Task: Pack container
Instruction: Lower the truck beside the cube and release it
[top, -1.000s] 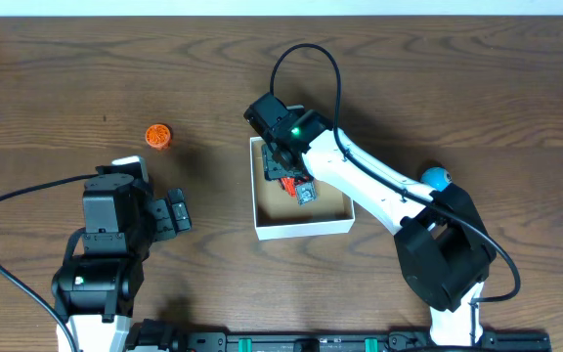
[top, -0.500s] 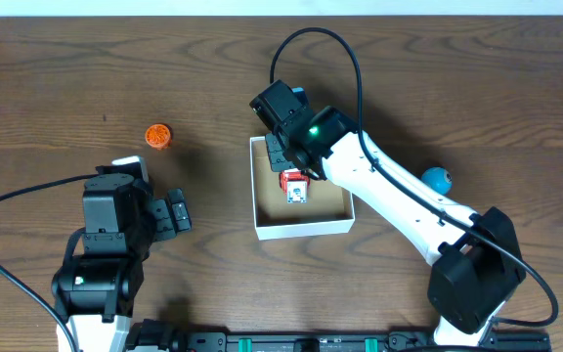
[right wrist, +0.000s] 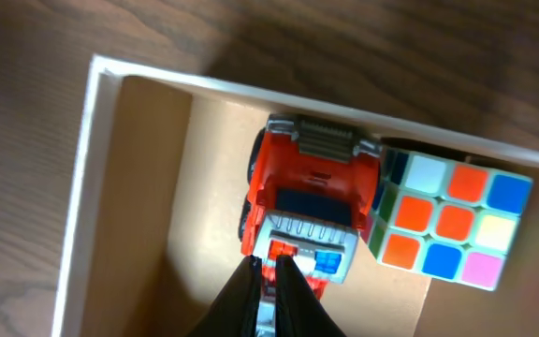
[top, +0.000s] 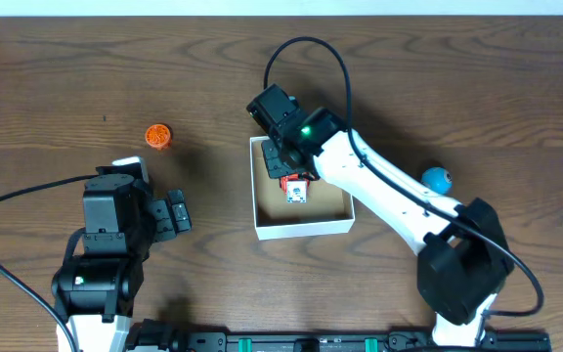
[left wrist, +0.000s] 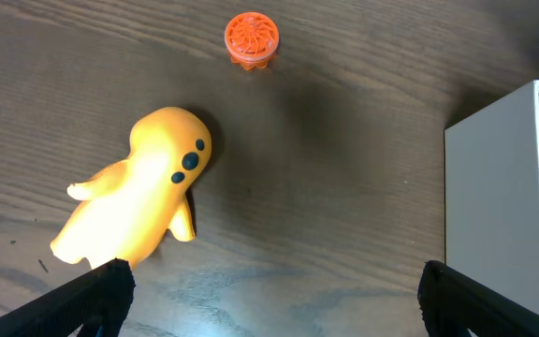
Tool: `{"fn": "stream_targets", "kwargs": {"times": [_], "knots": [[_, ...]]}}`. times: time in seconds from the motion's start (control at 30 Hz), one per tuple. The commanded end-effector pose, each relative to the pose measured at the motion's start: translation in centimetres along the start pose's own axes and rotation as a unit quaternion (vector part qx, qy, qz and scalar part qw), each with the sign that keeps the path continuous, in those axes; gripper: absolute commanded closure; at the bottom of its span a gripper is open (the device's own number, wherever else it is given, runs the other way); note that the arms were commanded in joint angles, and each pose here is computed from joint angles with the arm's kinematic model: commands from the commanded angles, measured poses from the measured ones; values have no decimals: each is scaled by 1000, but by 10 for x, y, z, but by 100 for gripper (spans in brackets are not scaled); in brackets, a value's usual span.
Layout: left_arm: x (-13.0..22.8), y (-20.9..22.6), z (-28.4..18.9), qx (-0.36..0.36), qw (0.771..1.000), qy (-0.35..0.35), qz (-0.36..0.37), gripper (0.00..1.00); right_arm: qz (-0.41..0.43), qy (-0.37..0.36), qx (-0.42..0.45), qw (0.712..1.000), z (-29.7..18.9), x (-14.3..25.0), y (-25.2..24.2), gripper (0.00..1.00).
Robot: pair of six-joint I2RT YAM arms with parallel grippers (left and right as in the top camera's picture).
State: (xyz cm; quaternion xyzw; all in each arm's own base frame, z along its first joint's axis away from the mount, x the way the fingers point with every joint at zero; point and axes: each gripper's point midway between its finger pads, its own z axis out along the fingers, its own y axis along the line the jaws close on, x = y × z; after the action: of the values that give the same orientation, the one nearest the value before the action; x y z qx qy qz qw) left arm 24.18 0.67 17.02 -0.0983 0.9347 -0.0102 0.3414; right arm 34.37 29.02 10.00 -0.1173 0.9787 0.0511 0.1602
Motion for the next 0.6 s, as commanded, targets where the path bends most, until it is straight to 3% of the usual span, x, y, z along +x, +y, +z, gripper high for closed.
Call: {"fn": "stream_targets", "kwargs": {"times": [0.0, 0.57], "knots": [[-6, 0, -4, -1, 1000, -8, 3, 2, -13, 16, 4, 1000, 15, 5, 4, 91], [-6, 0, -4, -1, 1000, -8, 3, 2, -23, -2, 37, 999, 27, -5, -9, 91]]}}
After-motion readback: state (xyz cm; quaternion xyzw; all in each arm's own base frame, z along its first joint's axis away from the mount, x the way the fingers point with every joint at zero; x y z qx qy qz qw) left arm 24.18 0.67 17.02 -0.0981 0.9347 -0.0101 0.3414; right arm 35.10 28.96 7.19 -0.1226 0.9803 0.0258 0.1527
